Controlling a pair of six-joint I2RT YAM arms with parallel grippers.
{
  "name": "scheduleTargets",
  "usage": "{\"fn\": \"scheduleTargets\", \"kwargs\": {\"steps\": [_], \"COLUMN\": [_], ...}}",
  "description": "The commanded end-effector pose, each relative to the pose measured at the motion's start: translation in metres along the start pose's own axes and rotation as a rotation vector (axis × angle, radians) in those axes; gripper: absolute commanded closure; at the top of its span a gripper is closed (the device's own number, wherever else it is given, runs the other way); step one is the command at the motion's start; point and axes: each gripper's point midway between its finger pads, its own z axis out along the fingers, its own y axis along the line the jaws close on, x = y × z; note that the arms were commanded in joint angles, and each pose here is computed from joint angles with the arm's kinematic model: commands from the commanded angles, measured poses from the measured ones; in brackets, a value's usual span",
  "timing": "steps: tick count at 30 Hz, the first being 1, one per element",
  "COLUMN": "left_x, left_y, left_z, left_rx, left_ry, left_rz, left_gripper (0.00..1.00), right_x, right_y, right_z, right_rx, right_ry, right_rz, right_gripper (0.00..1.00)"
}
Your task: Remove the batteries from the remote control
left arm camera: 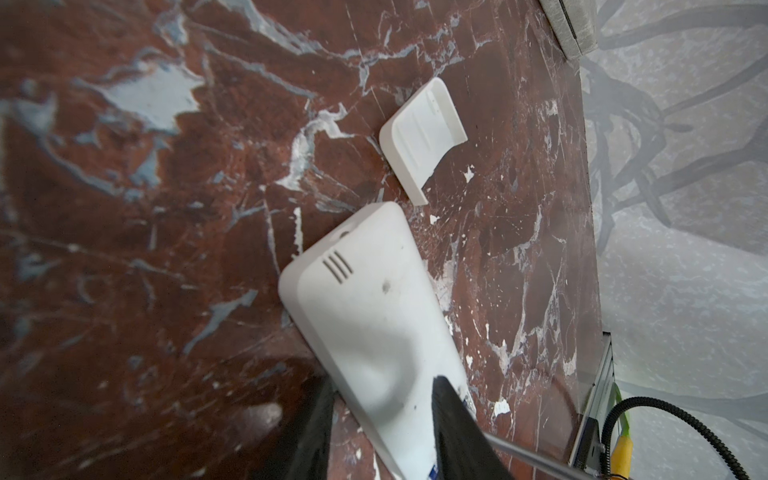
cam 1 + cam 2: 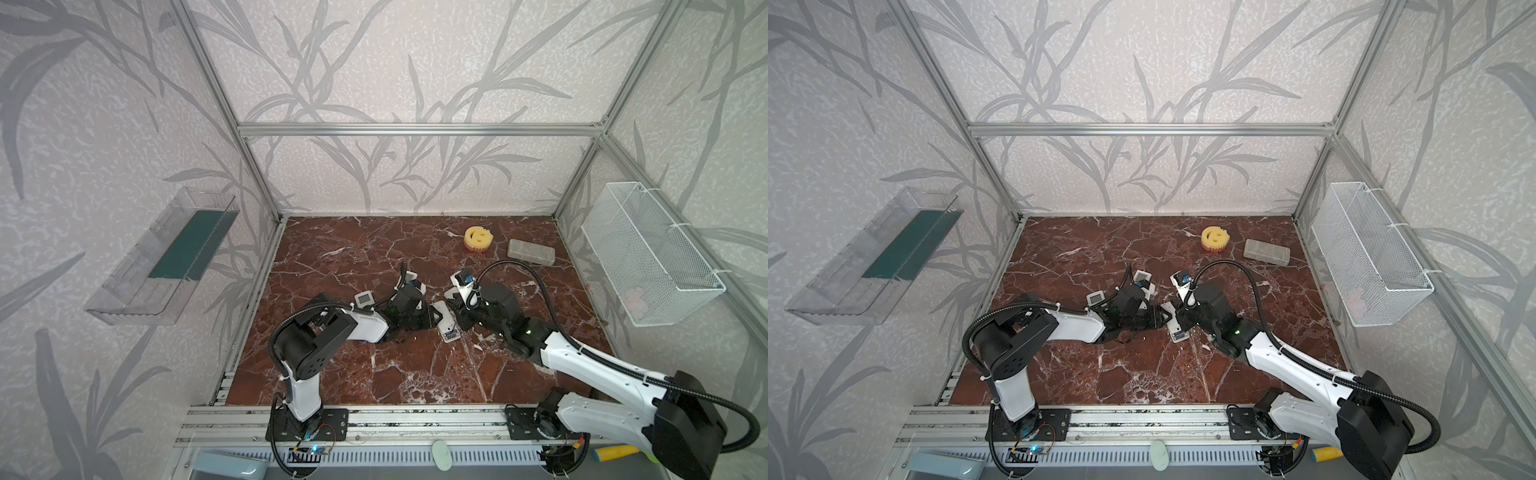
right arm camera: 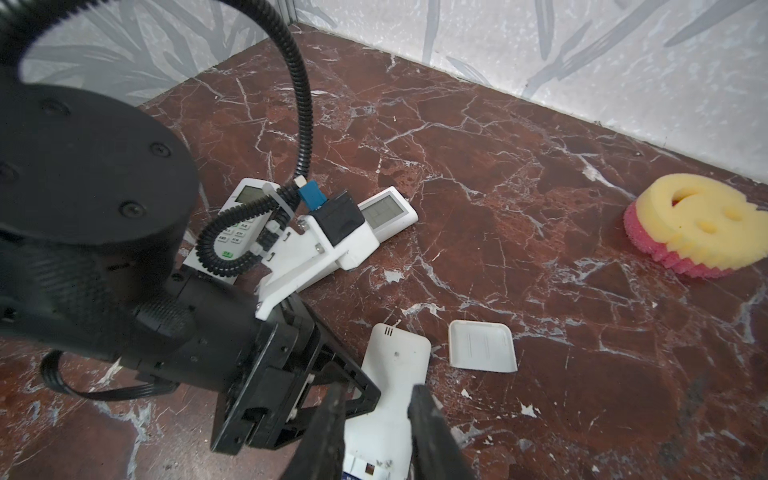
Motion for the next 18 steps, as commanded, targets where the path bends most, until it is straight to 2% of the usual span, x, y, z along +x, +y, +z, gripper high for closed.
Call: {"fn": "scheduleTargets", "kwargs": {"steps": [1,11,18], "left_x": [-0.002,0.004,0.006], "left_y": [-0.008,-0.005,-0.003], "left_z": [-0.004,0.005,0.012], "left_rx": [0.017,0.003,-0.007], "left_ry": [0.006,0.031,0.063], "left_rz": [0.014,0.015,0.035], "left_gripper": [0.58,0.58,0.59], "right_x": [-0.002,0.020,0.035], "right_y": [0.006,0.007,0.012], "right_z": [-0.004,0.006,0.013], "right_rx": [-0.038,-0.067,-0.150], "right_ry": [-0.007,0.106,0.167], "right_rz": [-0.044,-0.125,-0.142], "right_gripper": [1.00,1.00,1.00]}}
